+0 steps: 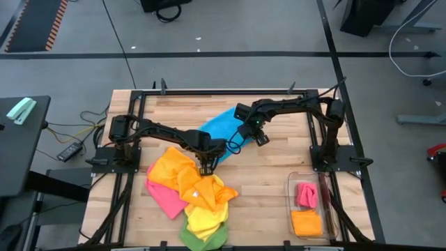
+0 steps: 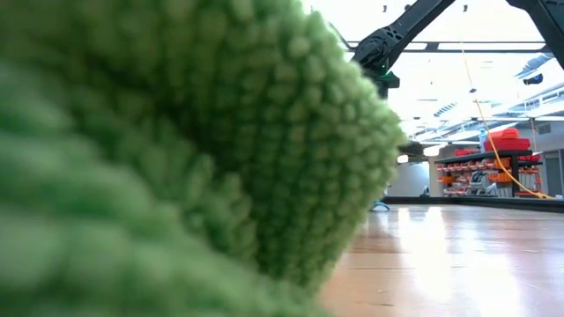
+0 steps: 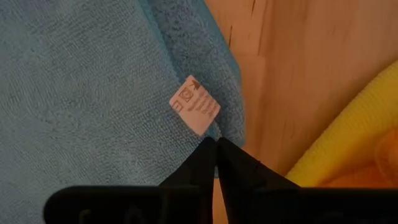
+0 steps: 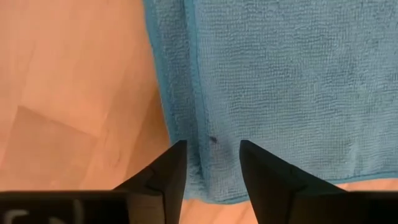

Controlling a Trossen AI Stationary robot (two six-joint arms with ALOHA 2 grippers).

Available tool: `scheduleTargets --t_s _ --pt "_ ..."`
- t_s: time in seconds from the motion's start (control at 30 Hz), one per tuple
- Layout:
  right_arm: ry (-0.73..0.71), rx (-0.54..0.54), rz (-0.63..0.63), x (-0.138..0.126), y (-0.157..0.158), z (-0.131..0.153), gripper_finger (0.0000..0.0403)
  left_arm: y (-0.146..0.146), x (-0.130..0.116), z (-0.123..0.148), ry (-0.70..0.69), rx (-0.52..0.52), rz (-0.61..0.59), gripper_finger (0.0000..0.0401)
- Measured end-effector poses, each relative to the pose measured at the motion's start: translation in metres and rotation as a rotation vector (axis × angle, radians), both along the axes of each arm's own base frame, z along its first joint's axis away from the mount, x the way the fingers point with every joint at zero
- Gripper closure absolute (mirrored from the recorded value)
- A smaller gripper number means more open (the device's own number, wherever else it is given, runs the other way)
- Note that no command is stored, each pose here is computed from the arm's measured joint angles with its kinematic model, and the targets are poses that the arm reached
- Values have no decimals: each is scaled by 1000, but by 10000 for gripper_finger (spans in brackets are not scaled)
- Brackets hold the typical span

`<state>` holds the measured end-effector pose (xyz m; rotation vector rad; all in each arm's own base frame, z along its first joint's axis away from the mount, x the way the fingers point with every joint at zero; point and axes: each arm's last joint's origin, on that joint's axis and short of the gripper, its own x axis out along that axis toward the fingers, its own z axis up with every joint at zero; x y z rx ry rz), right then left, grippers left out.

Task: Fold microfiber towels
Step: Fold the blue towel

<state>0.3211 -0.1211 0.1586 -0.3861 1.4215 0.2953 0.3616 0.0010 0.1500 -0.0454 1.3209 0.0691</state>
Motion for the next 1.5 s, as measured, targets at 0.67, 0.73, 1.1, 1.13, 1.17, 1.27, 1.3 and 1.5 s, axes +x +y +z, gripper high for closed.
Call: scheduleTargets --t_s 0.67,0.73,1.1,1.13,1.17,1.27,1.3,1.5 --pt "39 -71 14 -7 1 -12 342 -17 5 1 -55 -7 -25 341" --pt "43 -74 12 -8 2 -15 358 -17 5 2 -58 -8 -27 339" --pt "104 -159 -32 -5 3 -3 366 -11 6 2 -72 -7 -10 296" --pt "112 -156 -35 -5 3 -2 366 -11 6 2 -70 -6 -10 294" --pt "120 -153 -38 -6 3 -1 366 -11 6 2 -68 -6 -11 292" --pt "135 -147 -46 -6 3 1 366 -11 6 2 -68 -6 -11 289" --pt "140 -146 -45 -6 3 1 366 -11 6 2 -68 -6 -11 289" --pt "136 -94 -56 -7 5 1 365 -11 6 2 -68 -6 -11 290"
